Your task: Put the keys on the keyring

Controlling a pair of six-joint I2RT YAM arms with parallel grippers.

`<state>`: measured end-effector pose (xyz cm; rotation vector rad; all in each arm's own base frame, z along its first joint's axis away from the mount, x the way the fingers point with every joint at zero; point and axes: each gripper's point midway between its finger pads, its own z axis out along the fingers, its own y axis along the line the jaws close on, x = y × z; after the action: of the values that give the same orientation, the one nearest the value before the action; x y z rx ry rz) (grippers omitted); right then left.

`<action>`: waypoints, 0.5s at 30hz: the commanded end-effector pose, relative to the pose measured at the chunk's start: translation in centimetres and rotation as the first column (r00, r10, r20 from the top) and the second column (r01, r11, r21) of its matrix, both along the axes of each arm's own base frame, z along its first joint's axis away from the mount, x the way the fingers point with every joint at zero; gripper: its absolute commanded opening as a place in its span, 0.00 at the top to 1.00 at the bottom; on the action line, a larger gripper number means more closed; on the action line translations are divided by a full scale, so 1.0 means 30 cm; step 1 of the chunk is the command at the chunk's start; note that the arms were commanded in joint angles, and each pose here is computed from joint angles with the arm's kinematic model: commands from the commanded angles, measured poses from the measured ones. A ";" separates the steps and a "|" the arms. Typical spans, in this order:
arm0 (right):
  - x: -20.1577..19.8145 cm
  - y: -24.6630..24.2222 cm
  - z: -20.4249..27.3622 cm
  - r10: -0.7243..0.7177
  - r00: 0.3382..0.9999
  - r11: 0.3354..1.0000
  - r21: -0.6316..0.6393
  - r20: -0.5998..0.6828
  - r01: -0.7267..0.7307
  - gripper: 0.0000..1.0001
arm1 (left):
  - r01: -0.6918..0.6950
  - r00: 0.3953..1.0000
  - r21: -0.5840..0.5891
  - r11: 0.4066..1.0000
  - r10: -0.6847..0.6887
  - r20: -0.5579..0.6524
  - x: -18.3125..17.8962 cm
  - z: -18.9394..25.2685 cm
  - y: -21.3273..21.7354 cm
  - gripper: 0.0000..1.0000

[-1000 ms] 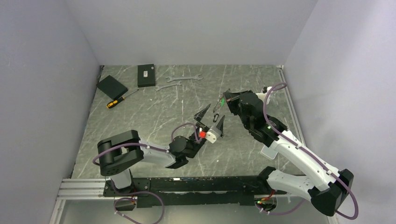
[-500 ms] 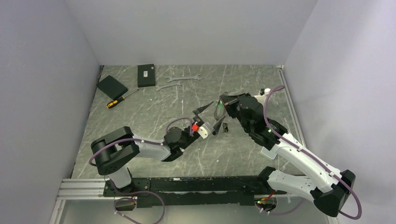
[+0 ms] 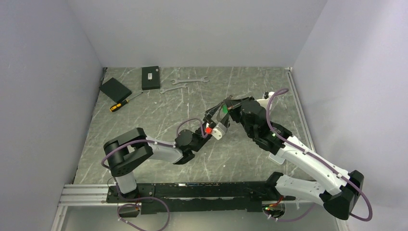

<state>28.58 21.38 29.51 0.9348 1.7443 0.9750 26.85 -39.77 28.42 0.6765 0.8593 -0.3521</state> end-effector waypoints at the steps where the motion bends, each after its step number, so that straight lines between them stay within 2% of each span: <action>1: -0.009 0.045 0.069 0.031 0.998 0.998 0.051 0.055 -0.034 1.00 | -0.134 0.989 -0.041 0.990 0.137 0.060 0.028 0.077 0.026 0.43; 3: -0.007 0.037 0.073 0.019 0.998 0.999 0.048 0.062 -0.022 1.00 | -0.157 0.984 -0.024 0.987 0.158 0.080 0.019 0.081 0.022 0.42; 10: -0.012 0.042 0.088 0.027 0.997 0.999 0.044 0.070 -0.031 1.00 | -0.288 0.953 0.007 0.958 0.286 0.102 0.050 0.090 0.045 0.71; 15: -0.018 0.046 0.074 0.036 0.997 0.999 0.031 0.064 -0.038 1.00 | -0.298 0.949 0.000 0.954 0.297 0.110 0.050 0.111 0.054 0.81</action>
<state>28.73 21.21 29.52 0.9319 1.7228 0.9425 28.25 -38.90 29.02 0.6437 0.8824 -0.0658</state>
